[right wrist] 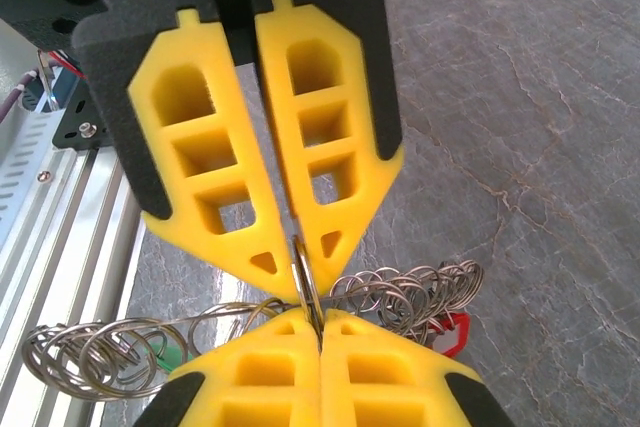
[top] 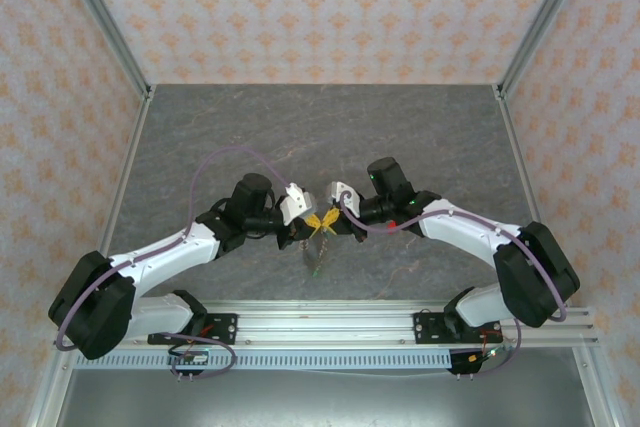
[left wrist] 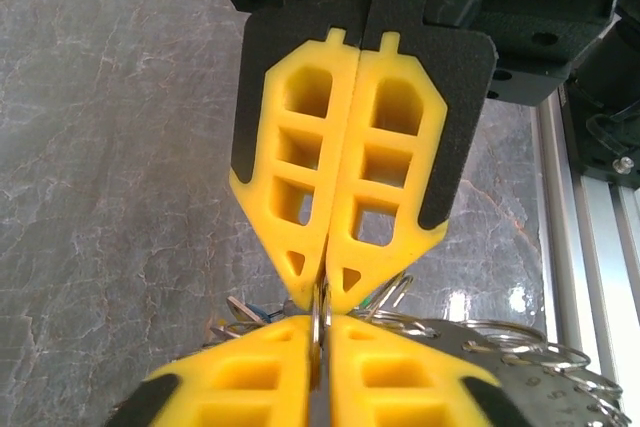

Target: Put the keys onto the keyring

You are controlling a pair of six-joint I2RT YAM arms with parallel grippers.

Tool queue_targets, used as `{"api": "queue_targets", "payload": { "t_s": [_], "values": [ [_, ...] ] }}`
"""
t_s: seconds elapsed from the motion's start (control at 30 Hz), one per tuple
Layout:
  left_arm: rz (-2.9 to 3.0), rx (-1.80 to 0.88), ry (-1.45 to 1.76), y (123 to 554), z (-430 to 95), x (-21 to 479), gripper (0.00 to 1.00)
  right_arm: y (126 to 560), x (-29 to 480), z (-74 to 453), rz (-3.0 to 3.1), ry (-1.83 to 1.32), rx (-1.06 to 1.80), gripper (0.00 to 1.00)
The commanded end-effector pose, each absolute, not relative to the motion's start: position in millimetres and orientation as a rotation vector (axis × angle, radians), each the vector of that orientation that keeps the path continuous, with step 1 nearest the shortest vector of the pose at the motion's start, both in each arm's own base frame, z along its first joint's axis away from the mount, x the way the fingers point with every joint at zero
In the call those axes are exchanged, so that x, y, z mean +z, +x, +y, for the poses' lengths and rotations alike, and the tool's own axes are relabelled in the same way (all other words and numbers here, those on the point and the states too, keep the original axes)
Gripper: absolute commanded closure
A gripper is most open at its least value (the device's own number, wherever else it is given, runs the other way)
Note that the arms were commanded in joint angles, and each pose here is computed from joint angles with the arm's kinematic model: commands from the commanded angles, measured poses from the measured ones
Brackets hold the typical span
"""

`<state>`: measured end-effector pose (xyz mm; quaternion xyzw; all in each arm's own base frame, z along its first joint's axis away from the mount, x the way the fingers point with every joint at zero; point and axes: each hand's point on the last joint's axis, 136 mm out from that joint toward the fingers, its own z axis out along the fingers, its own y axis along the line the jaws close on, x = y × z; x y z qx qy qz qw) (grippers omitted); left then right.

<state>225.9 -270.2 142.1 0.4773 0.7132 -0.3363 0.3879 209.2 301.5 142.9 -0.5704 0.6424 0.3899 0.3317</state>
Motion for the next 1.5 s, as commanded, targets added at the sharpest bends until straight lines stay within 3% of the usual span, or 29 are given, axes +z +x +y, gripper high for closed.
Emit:
{"api": "queue_targets", "payload": {
  "t_s": [0.0,0.23,0.6,0.7,0.93,1.0,1.3,1.47],
  "values": [
    [1.781,-0.825,1.268,225,-271,152,0.84,215,164,303,1.617,-1.505,0.981,1.0],
    [1.791,-0.781,1.293,230,-270,153,0.8,209,166,300,1.655,-1.599,0.914,1.0],
    [1.804,-0.765,1.327,231,-271,152,0.83,204,175,305,1.636,-1.652,0.88,1.0],
    [1.795,-0.767,1.333,230,-271,154,0.92,204,178,306,1.629,-1.654,0.88,1.0],
    [1.801,-0.791,1.345,228,-273,153,0.91,203,188,313,1.595,-1.629,0.909,1.0],
    [1.796,-0.797,1.34,228,-274,153,1.0,204,189,313,1.59,-1.617,0.912,1.0],
    [1.726,-0.866,1.254,228,-280,167,1.0,208,172,307,1.58,-1.516,0.971,0.88],
    [1.692,-0.9,1.224,227,-283,173,1.0,212,166,305,1.572,-1.466,0.992,0.86]
  ]
}}
